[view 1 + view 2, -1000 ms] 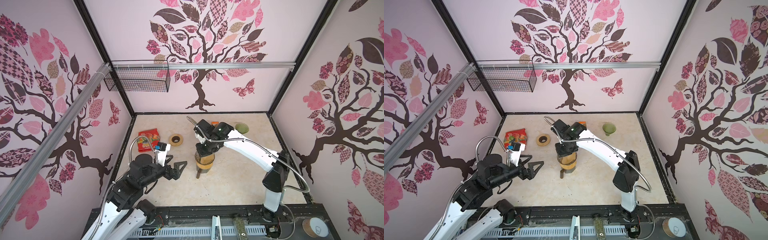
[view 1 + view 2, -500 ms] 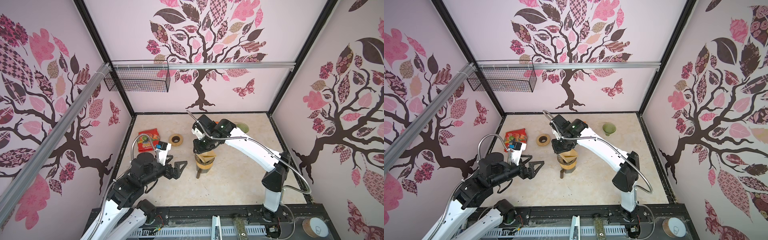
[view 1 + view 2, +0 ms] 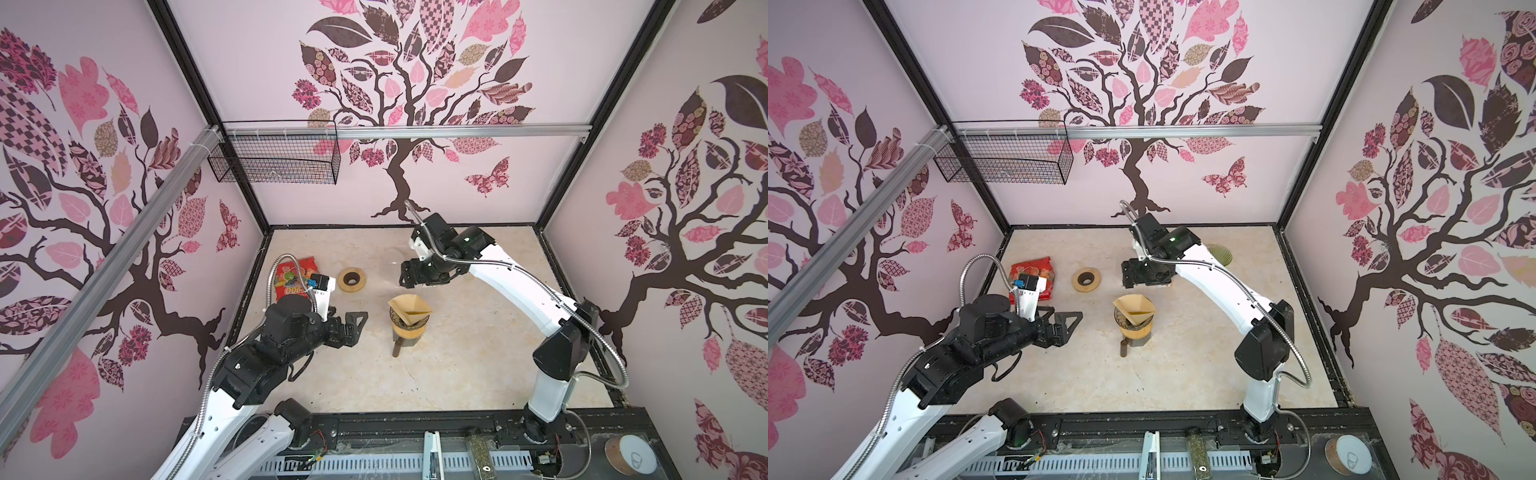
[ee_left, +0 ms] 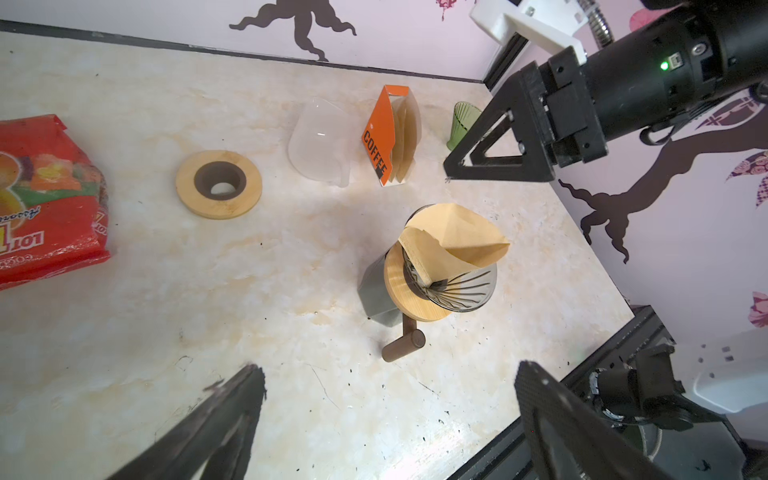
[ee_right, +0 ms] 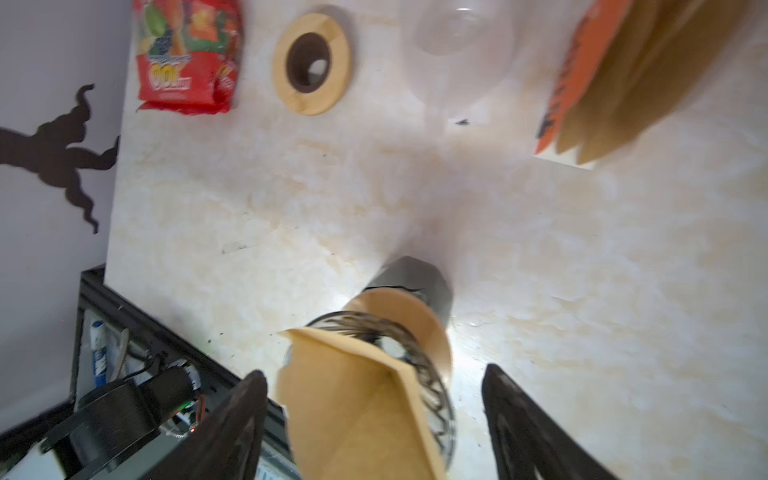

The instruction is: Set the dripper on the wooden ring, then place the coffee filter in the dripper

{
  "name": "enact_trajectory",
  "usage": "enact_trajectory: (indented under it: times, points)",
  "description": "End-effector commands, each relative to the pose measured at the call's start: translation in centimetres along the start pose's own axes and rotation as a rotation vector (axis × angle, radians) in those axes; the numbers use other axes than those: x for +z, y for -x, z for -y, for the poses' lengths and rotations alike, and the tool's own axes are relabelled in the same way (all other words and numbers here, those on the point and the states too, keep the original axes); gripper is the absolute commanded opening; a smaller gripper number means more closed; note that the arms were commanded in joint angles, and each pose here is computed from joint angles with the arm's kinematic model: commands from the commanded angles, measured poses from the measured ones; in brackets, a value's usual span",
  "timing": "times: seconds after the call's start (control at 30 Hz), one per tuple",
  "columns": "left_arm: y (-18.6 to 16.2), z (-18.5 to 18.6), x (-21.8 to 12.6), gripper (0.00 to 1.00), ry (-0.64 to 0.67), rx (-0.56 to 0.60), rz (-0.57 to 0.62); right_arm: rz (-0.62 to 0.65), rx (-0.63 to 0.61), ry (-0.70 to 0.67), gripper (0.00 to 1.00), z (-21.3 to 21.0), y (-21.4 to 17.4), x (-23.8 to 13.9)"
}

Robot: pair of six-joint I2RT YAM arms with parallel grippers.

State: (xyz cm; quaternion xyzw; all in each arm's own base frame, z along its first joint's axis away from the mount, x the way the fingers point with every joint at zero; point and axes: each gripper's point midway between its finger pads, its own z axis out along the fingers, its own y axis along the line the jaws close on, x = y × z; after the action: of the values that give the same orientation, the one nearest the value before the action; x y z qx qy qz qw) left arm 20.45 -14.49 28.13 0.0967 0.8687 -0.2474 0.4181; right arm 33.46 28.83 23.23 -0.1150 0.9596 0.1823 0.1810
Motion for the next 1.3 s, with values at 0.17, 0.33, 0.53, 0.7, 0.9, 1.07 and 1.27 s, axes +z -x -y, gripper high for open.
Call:
enact_trajectory:
  times: [0.17, 0.33, 0.53, 0.7, 0.9, 1.07, 1.27]
  points:
    - [0.6, 0.6, 1.5, 0.97, 0.037, -0.021, -0.157, 0.041, -0.072, -0.117, 1.0, 2.2, -0.9, -1.1]
    - [0.6, 1.0, 3.4, 0.97, 0.059, -0.037, -0.289, -0.006, -0.091, -0.108, 1.0, 2.3, -2.8, -0.2]
    - [1.1, 1.8, 5.7, 0.97, 0.039, -0.059, -0.335, -0.061, -0.13, -0.133, 1.0, 1.9, -5.0, 1.1]
    - [0.5, 1.6, 7.7, 0.97, 0.057, -0.066, -0.4, -0.064, -0.136, -0.124, 1.0, 1.5, -5.7, 1.3]
    - [0.3, 1.2, 9.7, 0.97, 0.09, -0.079, -0.455, -0.063, -0.133, -0.114, 1.0, 1.2, -6.1, 1.3]
    - [0.6, 1.0, 10.8, 0.97, 0.116, -0.092, -0.46, -0.058, -0.13, -0.097, 1.0, 0.9, -6.5, 1.2]
    - [0.8, 1.1, 11.7, 0.97, 0.112, -0.105, -0.466, -0.053, -0.127, -0.091, 1.0, 1.0, -6.8, 1.3]
